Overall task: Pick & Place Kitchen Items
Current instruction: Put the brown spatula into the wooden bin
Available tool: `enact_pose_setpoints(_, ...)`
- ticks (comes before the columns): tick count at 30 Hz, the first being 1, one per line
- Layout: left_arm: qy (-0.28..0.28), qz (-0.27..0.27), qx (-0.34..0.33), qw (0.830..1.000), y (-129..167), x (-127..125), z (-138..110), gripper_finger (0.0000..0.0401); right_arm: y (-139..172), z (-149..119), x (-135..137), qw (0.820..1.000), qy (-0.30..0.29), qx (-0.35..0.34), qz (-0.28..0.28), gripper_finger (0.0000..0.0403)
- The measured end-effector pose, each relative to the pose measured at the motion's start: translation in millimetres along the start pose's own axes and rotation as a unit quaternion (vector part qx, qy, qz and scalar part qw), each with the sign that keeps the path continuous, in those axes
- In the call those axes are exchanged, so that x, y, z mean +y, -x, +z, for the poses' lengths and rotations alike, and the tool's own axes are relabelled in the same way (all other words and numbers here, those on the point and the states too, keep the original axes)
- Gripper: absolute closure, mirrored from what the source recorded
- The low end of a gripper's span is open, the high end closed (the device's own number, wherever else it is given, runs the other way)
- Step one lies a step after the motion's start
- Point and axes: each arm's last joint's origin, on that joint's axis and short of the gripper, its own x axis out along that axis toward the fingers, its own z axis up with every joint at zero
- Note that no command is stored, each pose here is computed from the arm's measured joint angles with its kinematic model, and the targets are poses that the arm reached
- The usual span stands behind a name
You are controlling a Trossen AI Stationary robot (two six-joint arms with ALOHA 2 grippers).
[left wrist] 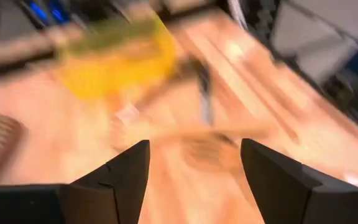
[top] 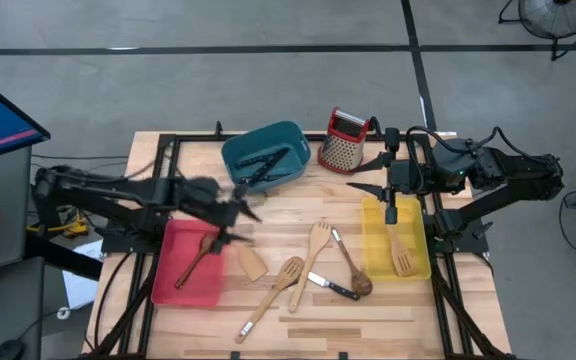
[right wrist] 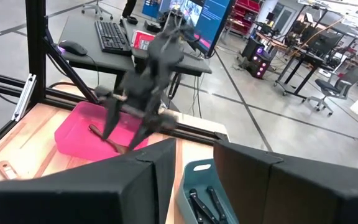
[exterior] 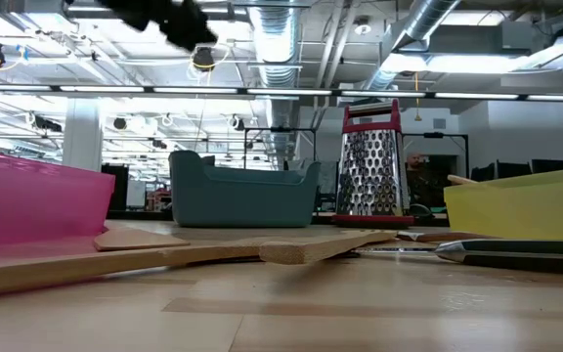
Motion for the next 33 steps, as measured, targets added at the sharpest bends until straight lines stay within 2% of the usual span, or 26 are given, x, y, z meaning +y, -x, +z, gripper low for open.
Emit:
enact_pose_setpoints(3,0.005,-0.014,0.071,0.997,-20.8,-4.9,-14.1,0.0169,0.0,0.0,0.0,1.000,0.000,0.000,0.000,0.0281)
enact_pose_setpoints(7,0.020,-0.004,0.168,0.986,-46.6,-0.6,-38.1,0.0169,0.0,-0.5,0.1,1.000,-0.013,0.002,0.001,0.0281)
enact_pose_setpoints(9,0.023,0.038,0.205,0.978,-56.7,5.9,-47.4,0.0169,0.0,-1.8,0.5,1.000,-0.015,0.009,0.003,0.0281)
enact_pose_setpoints(11,0.047,0.101,0.232,0.966,-60.4,16.7,-52.6,0.0169,0.0,-2.9,0.9,1.000,-0.014,0.015,0.004,0.0281)
enact_pose_setpoints(13,0.085,0.136,0.223,0.962,-58.8,29.2,-49.0,0.0169,0.1,-3.4,1.0,1.000,-0.016,0.017,0.005,0.0281)
enact_pose_setpoints(14,0.099,0.136,0.212,0.963,-55.5,33.1,-46.7,0.0169,0.0,-3.9,1.0,1.000,-0.018,0.020,0.005,0.0281)
enact_pose_setpoints(16,0.101,0.107,0.201,0.968,-49.7,34.8,-44.8,0.0169,0.1,-4.7,1.2,1.000,-0.017,0.023,0.006,0.0281)
enact_pose_setpoints(20,0.036,0.000,0.208,0.978,-45.6,21.8,-44.8,0.0169,0.1,-5.8,1.5,0.999,-0.015,0.029,0.007,0.0281)
enact_pose_setpoints(23,0.003,-0.052,0.210,0.976,-47.9,10.5,-44.8,0.0169,0.2,-7.0,1.9,0.999,-0.011,0.035,0.009,0.0281)
enact_pose_setpoints(28,-0.015,-0.084,0.243,0.966,-60.2,4.7,-55.1,0.0169,0.3,-7.5,2.0,0.999,-0.010,0.038,0.010,0.0281)
enact_pose_setpoints(33,-0.023,-0.093,0.317,0.944,-77.5,5.6,-77.8,0.0169,0.3,-7.9,2.1,0.999,-0.009,0.040,0.011,0.0281)
